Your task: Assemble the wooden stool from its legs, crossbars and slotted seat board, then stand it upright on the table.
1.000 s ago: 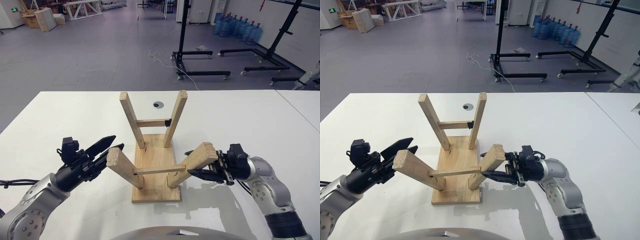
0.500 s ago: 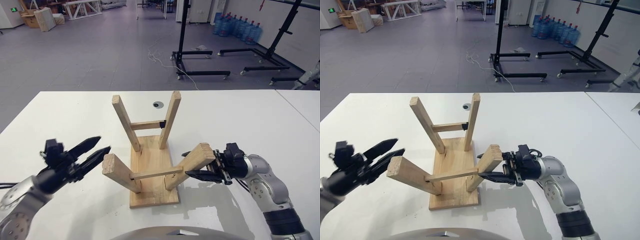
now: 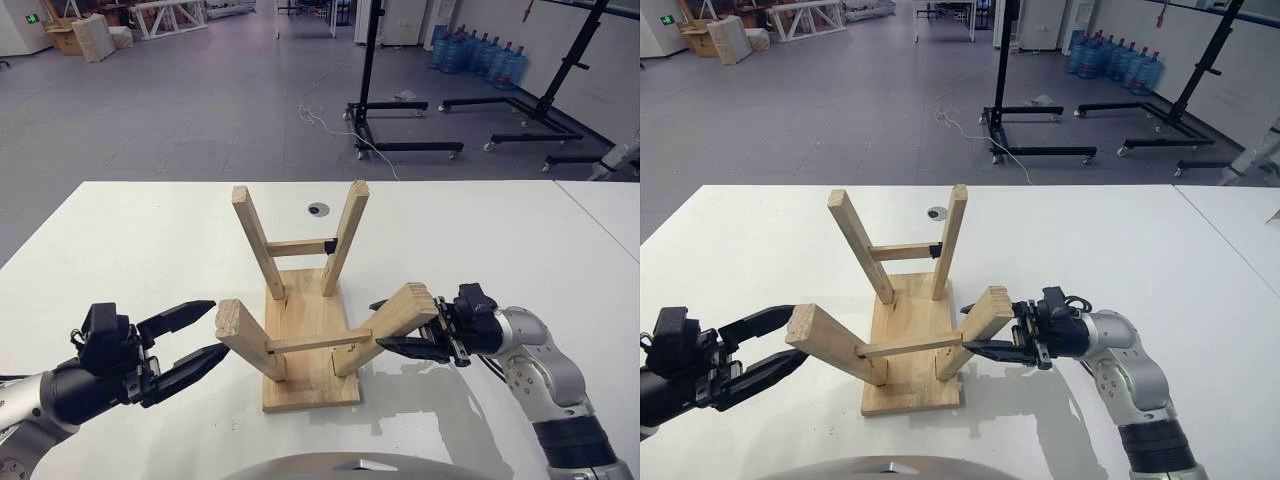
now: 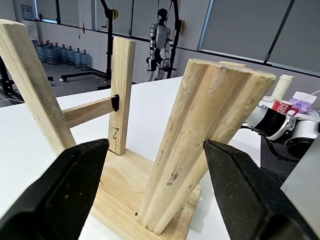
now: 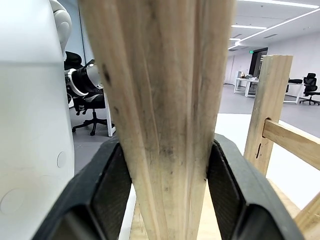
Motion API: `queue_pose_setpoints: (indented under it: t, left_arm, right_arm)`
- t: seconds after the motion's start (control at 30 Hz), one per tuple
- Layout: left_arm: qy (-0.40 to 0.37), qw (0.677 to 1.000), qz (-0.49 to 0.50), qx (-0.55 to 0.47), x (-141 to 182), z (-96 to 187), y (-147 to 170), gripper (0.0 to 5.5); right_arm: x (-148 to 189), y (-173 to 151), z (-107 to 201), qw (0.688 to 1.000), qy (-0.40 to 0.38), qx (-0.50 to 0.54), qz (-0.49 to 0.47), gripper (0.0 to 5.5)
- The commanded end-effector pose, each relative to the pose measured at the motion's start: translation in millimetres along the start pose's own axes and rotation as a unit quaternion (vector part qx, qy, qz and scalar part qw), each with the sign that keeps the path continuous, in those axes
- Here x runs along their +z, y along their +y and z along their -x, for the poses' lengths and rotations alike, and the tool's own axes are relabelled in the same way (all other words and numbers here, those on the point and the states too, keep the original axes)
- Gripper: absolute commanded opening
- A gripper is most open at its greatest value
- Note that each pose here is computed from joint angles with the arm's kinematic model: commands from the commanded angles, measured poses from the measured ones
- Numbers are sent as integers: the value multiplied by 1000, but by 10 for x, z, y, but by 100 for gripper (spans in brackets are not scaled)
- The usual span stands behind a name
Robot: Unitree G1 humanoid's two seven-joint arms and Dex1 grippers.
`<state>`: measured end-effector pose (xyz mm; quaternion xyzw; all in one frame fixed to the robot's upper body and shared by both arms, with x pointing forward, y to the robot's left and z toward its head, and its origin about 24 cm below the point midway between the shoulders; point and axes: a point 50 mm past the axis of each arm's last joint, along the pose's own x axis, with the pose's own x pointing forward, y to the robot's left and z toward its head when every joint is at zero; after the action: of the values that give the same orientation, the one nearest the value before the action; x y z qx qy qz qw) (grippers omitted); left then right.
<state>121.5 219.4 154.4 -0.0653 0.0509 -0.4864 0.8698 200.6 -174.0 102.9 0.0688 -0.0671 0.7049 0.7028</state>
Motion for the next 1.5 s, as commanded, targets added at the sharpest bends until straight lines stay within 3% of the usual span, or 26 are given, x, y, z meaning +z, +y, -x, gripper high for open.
queue_pose_setpoints:
  t: [0.03, 0.53, 0.57, 0.8, 0.97, 1.23, 1.5]
  left_arm:
    - [11, 998, -10, -59, 70, -74, -138, 346]
    - [31, 998, 30, -47, -181, -193, -64, 346]
    - [32, 998, 31, -46, -193, -192, -60, 346]
    - [37, 998, 35, -33, -238, -151, -41, 346]
    - [33, 998, 27, -44, -225, -218, -35, 346]
    - [24, 998, 18, -47, -209, -272, -13, 346]
    - [25, 998, 14, -58, -200, -336, 13, 346]
  right_arm:
    - [-9, -8, -79, 1000, -2, 7, 2, 205]
    - [-17, 9, -106, 999, 24, 23, -39, 205]
    - [-7, 15, -108, 998, 27, 24, -47, 244]
    - [57, -21, -140, 999, 23, -15, -24, 361]
    - [69, -68, 69, 996, 68, -48, 13, 445]
    - [52, 54, 121, 996, 76, 10, -42, 445]
    - [-321, 47, 245, 985, 164, -27, -42, 445]
